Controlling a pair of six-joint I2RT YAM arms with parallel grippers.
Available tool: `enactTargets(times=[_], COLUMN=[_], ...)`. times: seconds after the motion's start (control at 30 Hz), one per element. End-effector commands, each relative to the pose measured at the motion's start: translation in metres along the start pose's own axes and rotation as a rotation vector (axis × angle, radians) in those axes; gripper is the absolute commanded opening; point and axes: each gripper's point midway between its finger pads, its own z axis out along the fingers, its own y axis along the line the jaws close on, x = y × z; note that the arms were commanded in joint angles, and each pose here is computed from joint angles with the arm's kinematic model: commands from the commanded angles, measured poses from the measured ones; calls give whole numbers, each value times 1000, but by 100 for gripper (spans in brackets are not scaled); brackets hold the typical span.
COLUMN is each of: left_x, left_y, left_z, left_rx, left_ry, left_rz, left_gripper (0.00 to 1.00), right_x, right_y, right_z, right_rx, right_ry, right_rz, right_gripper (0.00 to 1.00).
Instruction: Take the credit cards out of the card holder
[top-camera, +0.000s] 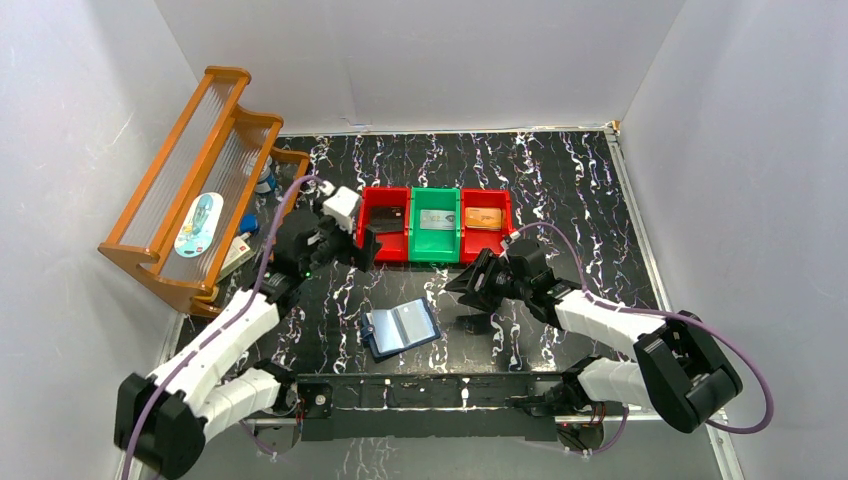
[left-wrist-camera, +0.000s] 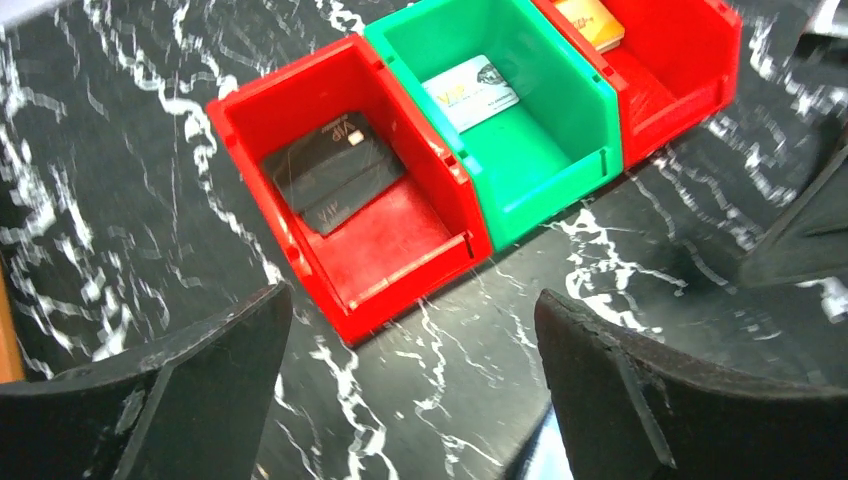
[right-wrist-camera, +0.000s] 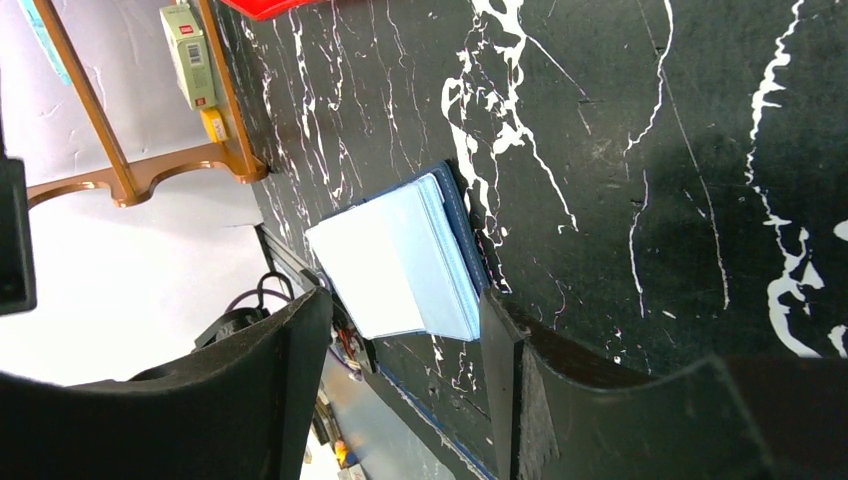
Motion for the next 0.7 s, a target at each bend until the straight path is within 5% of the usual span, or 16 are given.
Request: enactTargets(times=[0.0,0.17,0.37,0.67], left_x=[21,45,89,106], left_y=[7,11,-21,-83], left_z=[-32,-58,-65,-66], left_rx=[-159,-309,-266,12], left_ry=[39,154,376,477], left_rz=[-355,-599,-766,-990], left_gripper=[91,93,93,91], right_x=[4,10,24,47], right_y=[12,12,21,17], right_z=[1,11,26,46], right_rx=[-36,26,71,142], right_ry=[18,42,86,158], right_rz=[-28,-74,-146,-206], right_gripper=[64,64,62,61])
